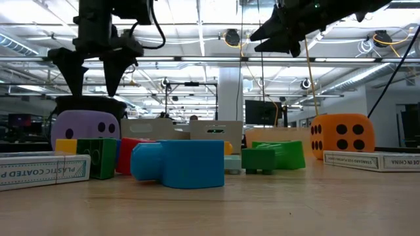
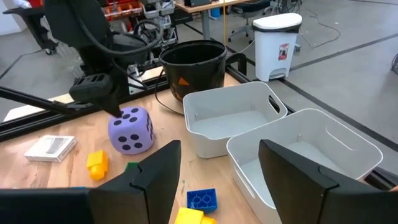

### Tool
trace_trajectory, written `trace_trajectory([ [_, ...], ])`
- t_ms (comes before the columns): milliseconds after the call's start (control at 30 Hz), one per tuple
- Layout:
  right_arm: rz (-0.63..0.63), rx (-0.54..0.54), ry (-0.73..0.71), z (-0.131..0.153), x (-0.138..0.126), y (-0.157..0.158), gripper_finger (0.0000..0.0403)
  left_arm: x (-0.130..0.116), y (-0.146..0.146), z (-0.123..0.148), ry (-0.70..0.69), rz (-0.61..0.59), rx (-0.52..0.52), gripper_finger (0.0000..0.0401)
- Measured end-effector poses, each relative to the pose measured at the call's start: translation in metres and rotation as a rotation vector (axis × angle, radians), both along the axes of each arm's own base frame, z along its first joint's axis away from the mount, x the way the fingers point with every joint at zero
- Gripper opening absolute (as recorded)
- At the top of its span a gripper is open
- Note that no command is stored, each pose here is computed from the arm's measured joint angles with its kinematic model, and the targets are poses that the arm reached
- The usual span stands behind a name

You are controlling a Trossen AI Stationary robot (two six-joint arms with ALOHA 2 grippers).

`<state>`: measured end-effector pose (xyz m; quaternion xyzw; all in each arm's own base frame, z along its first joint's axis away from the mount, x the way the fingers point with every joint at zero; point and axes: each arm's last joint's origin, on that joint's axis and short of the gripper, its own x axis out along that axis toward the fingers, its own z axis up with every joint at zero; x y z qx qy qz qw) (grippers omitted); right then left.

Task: Pick & Place Toys
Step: Put the violet dice into the orange bin

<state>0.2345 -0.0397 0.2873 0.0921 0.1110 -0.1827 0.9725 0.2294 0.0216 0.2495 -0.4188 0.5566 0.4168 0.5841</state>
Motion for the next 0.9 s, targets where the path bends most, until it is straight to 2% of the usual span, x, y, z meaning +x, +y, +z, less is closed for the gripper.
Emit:
trace_trajectory([
  [200,0.000,0.000,0.001,-0.0001,0.0000,0.0000,0.0212,0.0005,0.0011,0.0001,-0.002,-0.026,0.037,0.0397],
  [900,0.000,0.000,0.003,-0.0003,-0.0001,0.0000,0.0212,0.0043,0.0022,-0.0015,-0.035,-0.071,0.068,0.0397],
])
